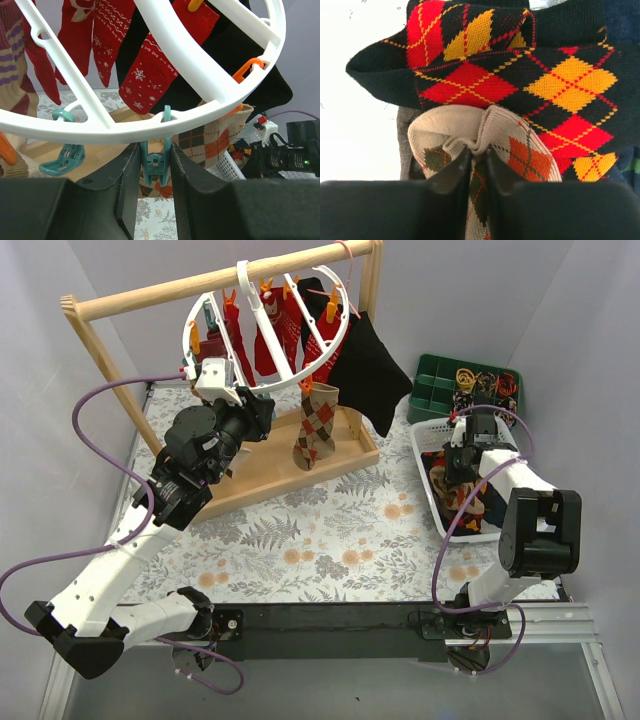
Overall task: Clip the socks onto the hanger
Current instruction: Pick up the sock from the bin.
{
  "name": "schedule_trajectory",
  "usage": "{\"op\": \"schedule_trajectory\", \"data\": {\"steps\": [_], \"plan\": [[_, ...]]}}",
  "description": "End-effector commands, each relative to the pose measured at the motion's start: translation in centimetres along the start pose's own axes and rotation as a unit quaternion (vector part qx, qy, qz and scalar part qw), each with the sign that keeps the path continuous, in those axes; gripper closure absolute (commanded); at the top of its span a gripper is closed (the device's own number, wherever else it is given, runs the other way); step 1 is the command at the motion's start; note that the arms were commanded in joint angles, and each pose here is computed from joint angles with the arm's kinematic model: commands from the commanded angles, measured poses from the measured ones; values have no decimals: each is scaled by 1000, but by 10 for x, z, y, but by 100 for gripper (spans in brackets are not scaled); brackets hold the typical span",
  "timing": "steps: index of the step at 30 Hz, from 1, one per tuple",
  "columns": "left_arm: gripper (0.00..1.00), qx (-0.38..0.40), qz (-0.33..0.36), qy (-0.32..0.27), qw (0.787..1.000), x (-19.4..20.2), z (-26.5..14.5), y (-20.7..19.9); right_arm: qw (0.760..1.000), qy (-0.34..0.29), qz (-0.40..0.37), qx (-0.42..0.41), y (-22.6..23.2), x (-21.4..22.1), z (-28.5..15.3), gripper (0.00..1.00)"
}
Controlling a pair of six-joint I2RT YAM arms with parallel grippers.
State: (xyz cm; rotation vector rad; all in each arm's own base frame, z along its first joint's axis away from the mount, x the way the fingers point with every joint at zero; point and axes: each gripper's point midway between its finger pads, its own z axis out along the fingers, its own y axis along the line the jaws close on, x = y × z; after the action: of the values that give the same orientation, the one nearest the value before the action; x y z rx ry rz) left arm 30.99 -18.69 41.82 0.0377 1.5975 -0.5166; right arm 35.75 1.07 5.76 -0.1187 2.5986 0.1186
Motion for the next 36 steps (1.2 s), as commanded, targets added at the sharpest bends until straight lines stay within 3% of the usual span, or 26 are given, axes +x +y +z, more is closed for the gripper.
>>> {"op": "schedule_trajectory", "data": {"steps": [1, 4, 15, 22, 27, 31, 36], "plan": [[100, 6, 0, 7, 1000, -4, -9, -2, 999, -43, 0, 3, 0, -21, -19, 89], [100, 6, -1, 4, 1000, -7, -10, -2, 998, -55, 1, 8, -1, -25, -27, 99], [100, 7, -1, 2, 1000, -10, -11, -3, 993, -113, 1, -18, 12, -51, -60, 99], [100, 18, -6, 0, 1000, -16, -10, -9, 975, -203, -23, -82, 42, -80, -128, 99], [100, 25, -9, -1, 1000, -19, -9, -13, 937, -282, -64, -195, 89, -100, -183, 99], [100, 29, -11, 1, 1000, -18, -8, -15, 886, -344, -107, -292, 131, -110, -240, 99], [100, 39, -21, 4, 999, -18, -7, -20, 815, -367, -195, -403, 213, -104, -300, 99]]}}
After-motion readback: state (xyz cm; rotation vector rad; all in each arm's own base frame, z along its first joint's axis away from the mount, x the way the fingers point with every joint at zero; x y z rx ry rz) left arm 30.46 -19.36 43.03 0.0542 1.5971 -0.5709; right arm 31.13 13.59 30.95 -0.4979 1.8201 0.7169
